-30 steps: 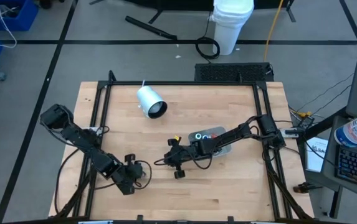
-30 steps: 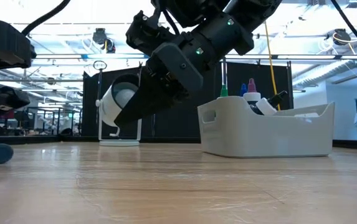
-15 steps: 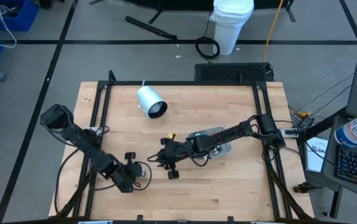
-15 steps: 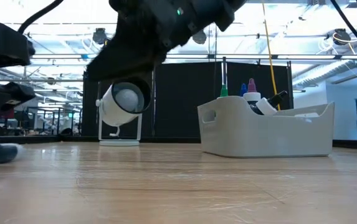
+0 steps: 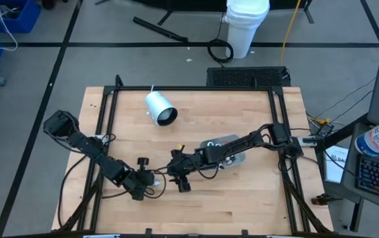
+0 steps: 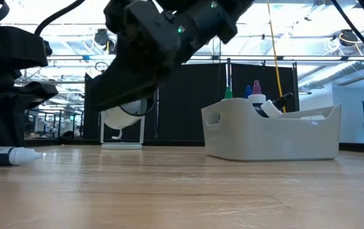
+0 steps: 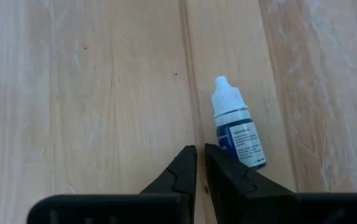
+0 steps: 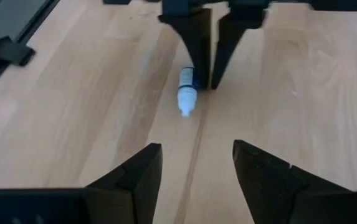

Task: Pick & Place food coloring
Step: Put the small blue food coloring bottle into the white bin

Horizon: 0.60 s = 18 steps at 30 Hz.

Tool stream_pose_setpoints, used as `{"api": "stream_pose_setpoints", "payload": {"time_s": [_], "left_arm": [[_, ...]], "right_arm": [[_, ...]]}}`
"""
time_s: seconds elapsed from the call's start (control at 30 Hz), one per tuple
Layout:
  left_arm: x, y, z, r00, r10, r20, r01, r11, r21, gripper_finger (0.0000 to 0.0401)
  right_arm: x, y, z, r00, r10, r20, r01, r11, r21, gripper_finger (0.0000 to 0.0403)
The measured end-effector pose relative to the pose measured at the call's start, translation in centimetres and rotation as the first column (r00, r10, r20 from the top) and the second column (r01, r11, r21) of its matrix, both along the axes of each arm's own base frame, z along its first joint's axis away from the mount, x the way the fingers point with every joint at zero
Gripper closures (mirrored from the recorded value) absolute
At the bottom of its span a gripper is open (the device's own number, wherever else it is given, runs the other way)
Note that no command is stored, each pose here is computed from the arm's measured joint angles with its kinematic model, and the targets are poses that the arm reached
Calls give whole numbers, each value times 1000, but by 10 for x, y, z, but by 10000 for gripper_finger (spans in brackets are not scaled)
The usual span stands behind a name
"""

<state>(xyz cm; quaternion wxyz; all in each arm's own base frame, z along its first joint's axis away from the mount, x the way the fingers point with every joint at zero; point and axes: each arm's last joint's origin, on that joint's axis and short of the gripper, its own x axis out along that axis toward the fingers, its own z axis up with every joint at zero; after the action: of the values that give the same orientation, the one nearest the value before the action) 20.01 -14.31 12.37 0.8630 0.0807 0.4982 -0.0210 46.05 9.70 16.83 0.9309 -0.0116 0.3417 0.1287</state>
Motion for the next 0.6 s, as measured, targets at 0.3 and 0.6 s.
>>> {"api": "stream_pose_setpoints", "payload": {"time_s": [0.3,0.6], "left_arm": [[-5,2,-1,998,36,-45,-35,999,8,359],[-24,0,3,969,183,-165,-194,979,-55,359]], "right_arm": [[10,15,-33,995,78,61,-74,995,-72,214],[11,23,-39,994,36,104,-21,989,-145,217]]}}
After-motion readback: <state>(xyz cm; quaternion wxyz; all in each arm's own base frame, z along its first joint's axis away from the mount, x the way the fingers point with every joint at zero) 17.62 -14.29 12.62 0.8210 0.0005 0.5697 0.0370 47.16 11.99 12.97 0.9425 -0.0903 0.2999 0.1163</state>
